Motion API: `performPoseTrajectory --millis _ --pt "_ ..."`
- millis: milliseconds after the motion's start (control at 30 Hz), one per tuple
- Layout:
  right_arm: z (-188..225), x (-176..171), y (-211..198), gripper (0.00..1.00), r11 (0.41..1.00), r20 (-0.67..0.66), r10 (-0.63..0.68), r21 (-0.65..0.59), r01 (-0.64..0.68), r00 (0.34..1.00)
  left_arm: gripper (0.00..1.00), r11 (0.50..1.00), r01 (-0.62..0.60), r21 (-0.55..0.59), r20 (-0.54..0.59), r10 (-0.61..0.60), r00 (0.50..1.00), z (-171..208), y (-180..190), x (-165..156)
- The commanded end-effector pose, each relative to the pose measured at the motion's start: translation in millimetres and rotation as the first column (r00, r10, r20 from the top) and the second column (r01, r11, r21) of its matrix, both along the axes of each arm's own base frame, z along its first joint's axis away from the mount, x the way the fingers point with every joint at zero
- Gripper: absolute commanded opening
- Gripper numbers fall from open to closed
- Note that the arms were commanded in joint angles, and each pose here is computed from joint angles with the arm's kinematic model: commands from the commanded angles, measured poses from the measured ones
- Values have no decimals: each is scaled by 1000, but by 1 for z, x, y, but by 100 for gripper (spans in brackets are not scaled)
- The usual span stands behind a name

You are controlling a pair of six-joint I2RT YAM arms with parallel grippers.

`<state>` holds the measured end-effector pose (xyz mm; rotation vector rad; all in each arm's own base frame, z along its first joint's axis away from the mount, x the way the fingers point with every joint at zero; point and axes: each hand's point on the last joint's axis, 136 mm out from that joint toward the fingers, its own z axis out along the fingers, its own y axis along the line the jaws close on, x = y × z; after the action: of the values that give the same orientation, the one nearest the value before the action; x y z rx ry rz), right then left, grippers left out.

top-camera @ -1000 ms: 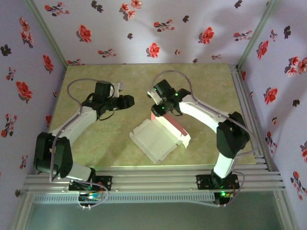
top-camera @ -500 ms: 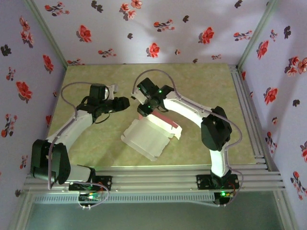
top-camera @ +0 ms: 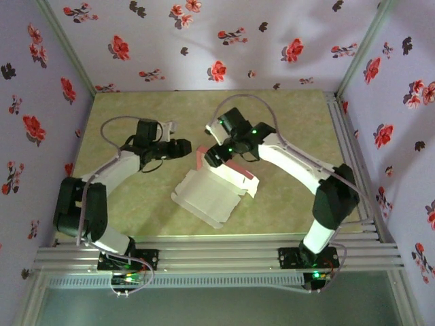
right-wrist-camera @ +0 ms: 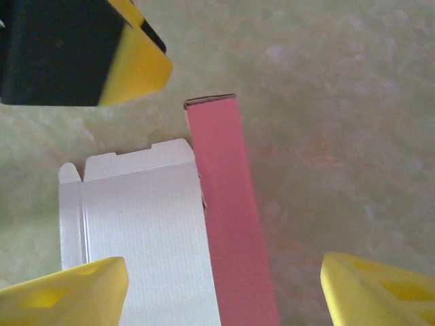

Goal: Fold the paper box

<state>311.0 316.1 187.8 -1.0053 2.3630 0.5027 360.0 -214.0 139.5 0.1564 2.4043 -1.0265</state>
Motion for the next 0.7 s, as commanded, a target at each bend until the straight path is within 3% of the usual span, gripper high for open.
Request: performPoseTrajectory --millis 0,233,400,667 --pt "6 -6 -7 77 995 -48 -54 85 58 997 53 998 56 -41 67 -53 996 19 -20 11" --pt "14 -13 -33 77 966 -105 -143 202 162 984 53 995 83 -47 77 -79 994 22 -31 11" --pt "7 -15 -50 77 945 -139 -234 200 259 962 53 995 89 -54 62 -85 994 18 -35 10" --pt "-2 -26 -86 72 841 -235 -468 179 511 852 48 995 76 -63 14 -76 997 4 -40 11"
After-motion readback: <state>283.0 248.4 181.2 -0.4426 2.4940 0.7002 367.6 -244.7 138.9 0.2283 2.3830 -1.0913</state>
